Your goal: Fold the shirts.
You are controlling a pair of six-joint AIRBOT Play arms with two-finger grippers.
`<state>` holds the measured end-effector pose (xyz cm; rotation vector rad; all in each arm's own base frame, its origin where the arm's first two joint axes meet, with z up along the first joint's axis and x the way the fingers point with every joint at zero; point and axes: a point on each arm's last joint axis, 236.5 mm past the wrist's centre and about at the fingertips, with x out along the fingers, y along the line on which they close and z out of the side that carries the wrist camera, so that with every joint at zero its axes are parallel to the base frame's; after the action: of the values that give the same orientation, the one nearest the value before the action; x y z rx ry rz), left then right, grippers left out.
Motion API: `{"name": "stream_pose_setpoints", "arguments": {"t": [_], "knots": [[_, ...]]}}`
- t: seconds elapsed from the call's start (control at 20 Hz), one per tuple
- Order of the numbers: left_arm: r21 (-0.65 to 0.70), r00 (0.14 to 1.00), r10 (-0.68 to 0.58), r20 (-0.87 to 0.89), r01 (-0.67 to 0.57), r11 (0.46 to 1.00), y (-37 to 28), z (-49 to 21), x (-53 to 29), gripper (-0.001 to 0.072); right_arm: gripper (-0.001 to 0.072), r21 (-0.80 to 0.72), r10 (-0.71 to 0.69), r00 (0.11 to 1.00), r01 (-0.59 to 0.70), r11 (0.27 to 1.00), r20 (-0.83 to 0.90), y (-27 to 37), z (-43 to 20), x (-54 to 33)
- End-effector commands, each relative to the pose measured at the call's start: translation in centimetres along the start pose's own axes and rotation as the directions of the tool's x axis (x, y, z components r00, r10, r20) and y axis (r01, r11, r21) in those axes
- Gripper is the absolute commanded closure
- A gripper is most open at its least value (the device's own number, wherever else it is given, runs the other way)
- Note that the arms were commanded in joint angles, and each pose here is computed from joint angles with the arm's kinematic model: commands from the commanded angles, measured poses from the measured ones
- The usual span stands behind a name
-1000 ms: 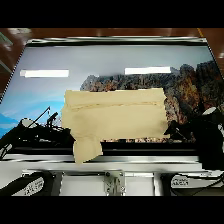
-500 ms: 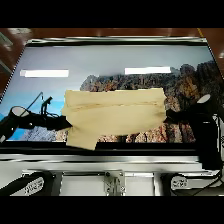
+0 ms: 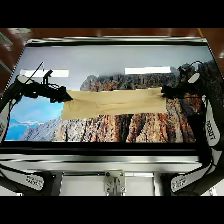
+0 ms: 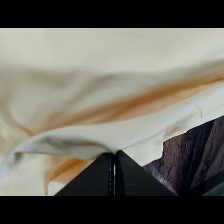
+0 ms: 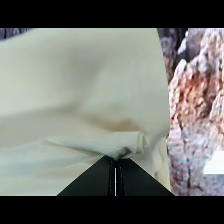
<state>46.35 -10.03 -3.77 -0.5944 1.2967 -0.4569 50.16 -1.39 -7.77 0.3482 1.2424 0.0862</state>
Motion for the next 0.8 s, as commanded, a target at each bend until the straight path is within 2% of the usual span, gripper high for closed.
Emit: {"name": "stream_pose_setpoints", "arguments": {"t": [0.0, 0.15, 0.2, 0.25, 0.3, 0.35, 0.45, 0.5, 0.55, 0.75], "knots": [[-0.053, 1.000, -0.010, -0.020, 0.009, 0.999, 1.3, 2.6, 2.5, 0.0671, 0.0652, 0.042, -0.010, 1.000, 0.010, 0.999, 0.016, -0.4, 1.6, 2.1], [-0.070, 0.999, -0.011, -0.052, 0.008, 0.998, 2.3, 2.3, 4.3, 0.0669, 0.0637, 0.054, -0.009, 1.000, 0.010, 0.999, -0.024, -0.8, 0.6, 3.7], [-0.073, 0.998, -0.011, -0.056, 0.007, 0.997, 2.4, 2.2, 4.5, 0.0615, 0.0546, 0.055, -0.008, 1.000, 0.010, 0.998, -0.024, -0.8, 0.6, 3.8], [-0.074, 0.998, -0.011, -0.054, 0.007, 0.997, 2.5, 2.3, 4.4, 0.0453, 0.0361, 0.051, -0.010, 1.000, 0.010, 0.999, -0.012, -0.8, 0.8, 3.6], [-0.072, 0.998, -0.014, -0.054, 0.010, 0.997, 2.5, 2.4, 3.9, 0.0254, 0.0221, 0.033, -0.009, 1.000, 0.010, 0.999, -0.004, -0.9, 1.1, 2.9], [-0.071, 0.998, -0.021, -0.062, 0.016, 0.997, 2.4, 2.4, 3.2, 0.0211, 0.0193, 0.009, -0.007, 1.000, 0.007, 1.000, 0.003, -0.8, 1.3, 2.0], [-0.076, 0.996, -0.037, -0.076, 0.031, 0.997, 2.4, 2.5, 1.4, 0.0211, 0.0191, -0.010, -0.010, 1.000, 0.010, 1.000, 0.023, -1.3, 1.8, -0.6], [-0.090, 0.996, -0.043, -0.082, 0.036, 0.995, 2.4, 2.6, 0.6, 0.0212, 0.0085, 0.012, -0.014, 0.999, 0.013, 1.000, 0.041, -2.2, 2.2, -1.8], [-0.101, 0.995, -0.048, -0.086, 0.039, 0.994, 2.3, 2.5, -0.1, 0.0212, 0.0047, 0.058, -0.011, 0.999, 0.008, 0.998, 0.043, -3.2, 2.2, -2.4], [-0.079, 0.993, -0.060, -0.102, 0.052, 0.995, 1.0, 2.0, -1.3, 0.0216, 0.0047, 0.253, 0.201, 0.978, -0.182, 0.950, -0.051, -3.4, -0.3, -0.9]]}}
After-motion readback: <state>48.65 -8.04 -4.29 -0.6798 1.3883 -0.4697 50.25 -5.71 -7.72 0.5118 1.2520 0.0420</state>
